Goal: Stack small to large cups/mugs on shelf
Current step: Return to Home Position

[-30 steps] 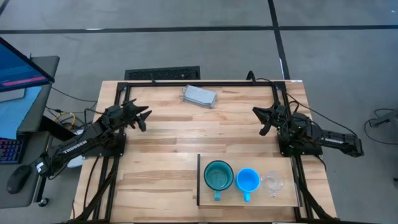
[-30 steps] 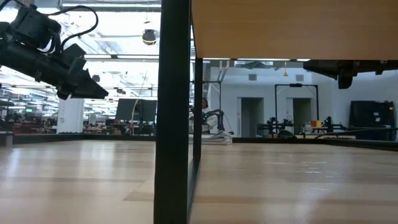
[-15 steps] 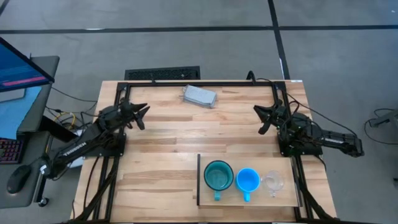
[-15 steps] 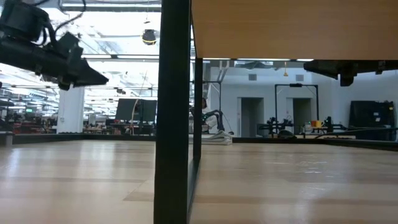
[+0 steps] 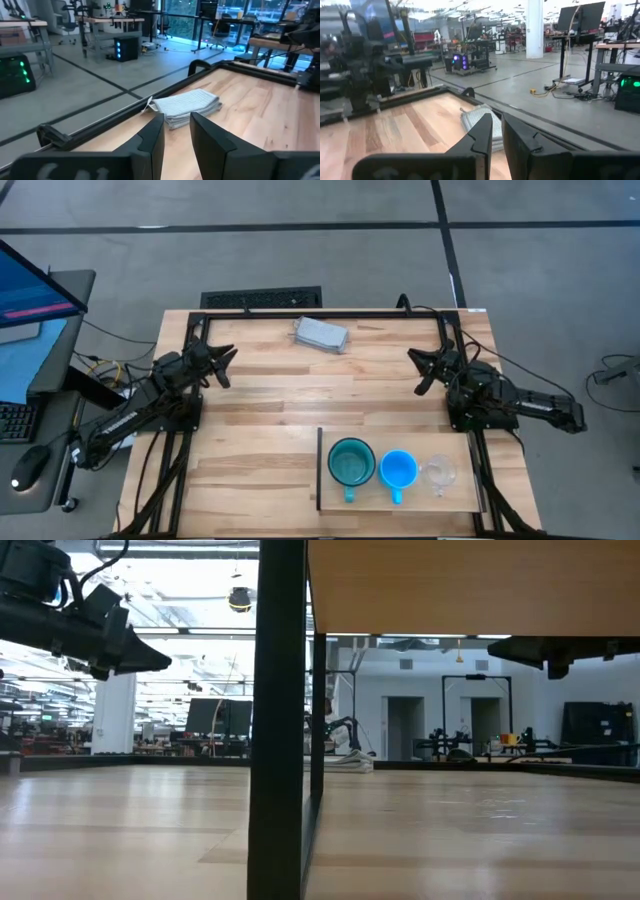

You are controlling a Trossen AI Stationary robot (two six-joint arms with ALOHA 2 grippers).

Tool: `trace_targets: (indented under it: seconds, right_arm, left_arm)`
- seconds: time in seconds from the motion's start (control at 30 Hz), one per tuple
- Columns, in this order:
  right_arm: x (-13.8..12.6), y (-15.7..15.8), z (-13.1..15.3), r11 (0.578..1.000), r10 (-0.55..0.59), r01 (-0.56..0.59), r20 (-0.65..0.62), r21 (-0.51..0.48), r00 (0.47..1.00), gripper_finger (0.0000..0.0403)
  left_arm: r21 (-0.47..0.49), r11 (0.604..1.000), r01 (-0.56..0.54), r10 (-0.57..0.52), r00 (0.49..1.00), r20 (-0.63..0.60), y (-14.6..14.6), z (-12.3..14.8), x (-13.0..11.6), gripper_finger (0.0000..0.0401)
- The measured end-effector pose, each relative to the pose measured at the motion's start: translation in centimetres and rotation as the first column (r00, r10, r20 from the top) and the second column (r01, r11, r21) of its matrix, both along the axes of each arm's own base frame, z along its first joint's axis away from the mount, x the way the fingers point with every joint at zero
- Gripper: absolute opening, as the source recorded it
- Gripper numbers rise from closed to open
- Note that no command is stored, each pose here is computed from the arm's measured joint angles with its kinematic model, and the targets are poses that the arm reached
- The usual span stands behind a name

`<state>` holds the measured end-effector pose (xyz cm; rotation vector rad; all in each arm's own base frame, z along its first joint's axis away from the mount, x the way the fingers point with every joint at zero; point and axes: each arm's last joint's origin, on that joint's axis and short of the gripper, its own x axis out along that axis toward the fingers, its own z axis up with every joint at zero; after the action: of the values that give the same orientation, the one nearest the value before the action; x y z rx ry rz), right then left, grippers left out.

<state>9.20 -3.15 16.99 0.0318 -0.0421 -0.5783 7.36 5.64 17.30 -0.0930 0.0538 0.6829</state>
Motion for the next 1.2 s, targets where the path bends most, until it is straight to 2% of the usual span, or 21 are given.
trace_targets:
  seconds: [0.33, 0.5, 0.67, 0.87, 1.1, 1.2]
  right_arm:
    - [0.0, 0.0, 0.1, 1.000, 0.008, -0.008, 0.007, 0.001, 1.000, 0.0063]
    - [0.0, 0.1, 0.6, 0.998, 0.005, -0.003, 0.032, -0.066, 0.999, 0.0063]
    - [-0.1, 0.1, 0.7, 0.997, 0.010, -0.007, 0.038, -0.070, 0.999, 0.0063]
    - [-0.1, 0.2, 1.3, 0.997, 0.019, -0.010, 0.106, -0.083, 0.994, 0.0063]
    - [-0.1, 0.2, 1.2, 0.987, 0.021, -0.059, 0.242, 0.152, 0.970, 0.0063]
    - [-0.1, 0.1, 0.9, 0.977, 0.016, -0.068, 0.250, 0.201, 0.968, 0.0063]
  left_arm:
    - [0.003, 1.000, 0.018, -0.018, 1.000, -0.006, 0.0, 0.0, 0.0, 0.0082]
    - [0.004, 1.000, 0.026, -0.026, 1.000, -0.007, -0.1, 0.0, 0.1, 0.0083]
    - [-0.023, 0.999, 0.024, -0.024, 1.000, 0.010, -0.1, -0.1, 0.0, 0.0083]
    - [-0.017, 1.000, 0.025, -0.025, 1.000, -0.002, -0.1, -0.1, 0.0, 0.0083]
    - [-0.032, 0.999, 0.021, -0.021, 1.000, 0.010, -0.1, -0.1, 0.0, 0.0083]
    - [-0.061, 0.998, 0.019, -0.017, 0.999, 0.033, -0.1, -0.1, 0.0, 0.0083]
